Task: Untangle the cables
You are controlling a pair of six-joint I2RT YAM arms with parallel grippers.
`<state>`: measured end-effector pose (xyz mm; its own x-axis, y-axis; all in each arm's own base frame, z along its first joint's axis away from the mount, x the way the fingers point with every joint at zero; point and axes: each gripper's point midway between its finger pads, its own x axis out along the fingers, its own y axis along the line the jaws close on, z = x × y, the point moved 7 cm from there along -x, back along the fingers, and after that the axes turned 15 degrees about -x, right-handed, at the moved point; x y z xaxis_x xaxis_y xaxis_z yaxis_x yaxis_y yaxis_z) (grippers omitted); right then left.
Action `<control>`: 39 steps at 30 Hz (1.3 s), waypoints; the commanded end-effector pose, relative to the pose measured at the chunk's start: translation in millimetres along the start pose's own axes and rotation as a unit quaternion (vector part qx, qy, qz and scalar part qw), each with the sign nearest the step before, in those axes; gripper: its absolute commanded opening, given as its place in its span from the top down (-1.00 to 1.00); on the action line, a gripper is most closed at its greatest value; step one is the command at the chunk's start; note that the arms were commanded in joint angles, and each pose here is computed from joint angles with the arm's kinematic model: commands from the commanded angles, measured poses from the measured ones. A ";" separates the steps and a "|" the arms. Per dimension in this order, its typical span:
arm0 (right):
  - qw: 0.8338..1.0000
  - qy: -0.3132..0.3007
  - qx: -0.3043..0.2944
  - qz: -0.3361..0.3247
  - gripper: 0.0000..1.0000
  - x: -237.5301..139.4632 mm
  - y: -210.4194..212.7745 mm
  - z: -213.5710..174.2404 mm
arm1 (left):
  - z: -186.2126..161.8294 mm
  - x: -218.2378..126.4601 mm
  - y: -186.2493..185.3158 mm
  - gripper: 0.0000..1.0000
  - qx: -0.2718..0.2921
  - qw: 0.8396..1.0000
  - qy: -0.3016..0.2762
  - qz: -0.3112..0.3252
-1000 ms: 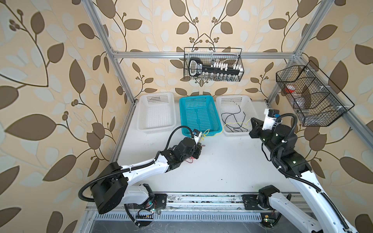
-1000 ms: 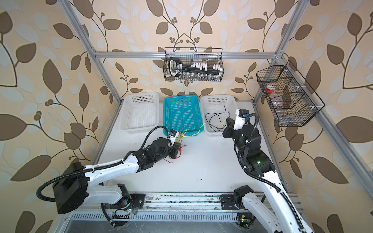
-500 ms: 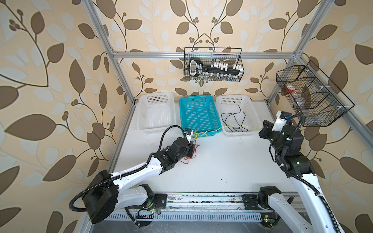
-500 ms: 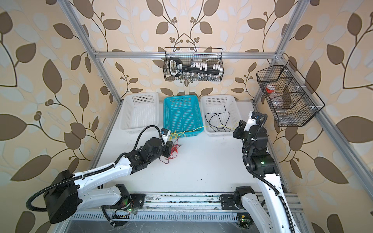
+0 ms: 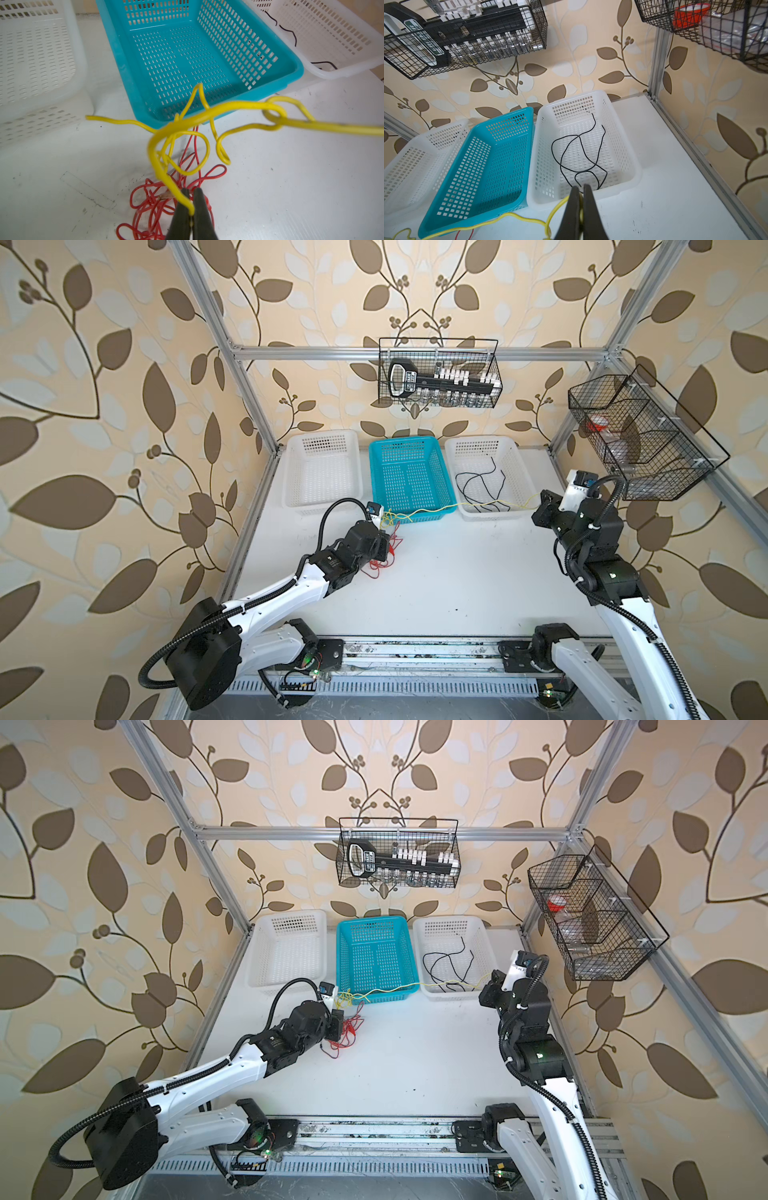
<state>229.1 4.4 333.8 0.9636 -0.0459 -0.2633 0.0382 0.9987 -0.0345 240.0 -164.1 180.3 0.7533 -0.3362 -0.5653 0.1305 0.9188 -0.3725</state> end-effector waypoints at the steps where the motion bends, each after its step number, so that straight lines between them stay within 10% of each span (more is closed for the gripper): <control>1: 0.994 -0.040 -0.019 0.096 1.00 -0.9 18.9 12.6 | -2.6 -1.6 5.4 1.00 -0.017 1.000 0.008 -0.002; 18: 0.836 -0.057 -0.148 0.525 1.00 -24.4 178.8 8.3 | -1.1 1.2 -18.6 1.00 0.007 0.995 0.029 -0.093; 29: 0.928 -0.054 -0.143 0.341 1.00 16.0 158.5 19.4 | -2.2 0.7 -19.7 1.00 0.006 0.994 0.032 -0.101; 39: 0.946 0.038 -0.138 0.291 1.00 61.0 157.5 -18.4 | 5.3 -0.7 -4.1 1.00 -0.027 0.999 0.014 -0.014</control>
<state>283.5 159.9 297.0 0.7745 0.5167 -0.3649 -0.5889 0.7996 -0.1178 235.0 -172.7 173.3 0.6832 -0.4208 -0.5967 0.1751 0.8878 -0.4256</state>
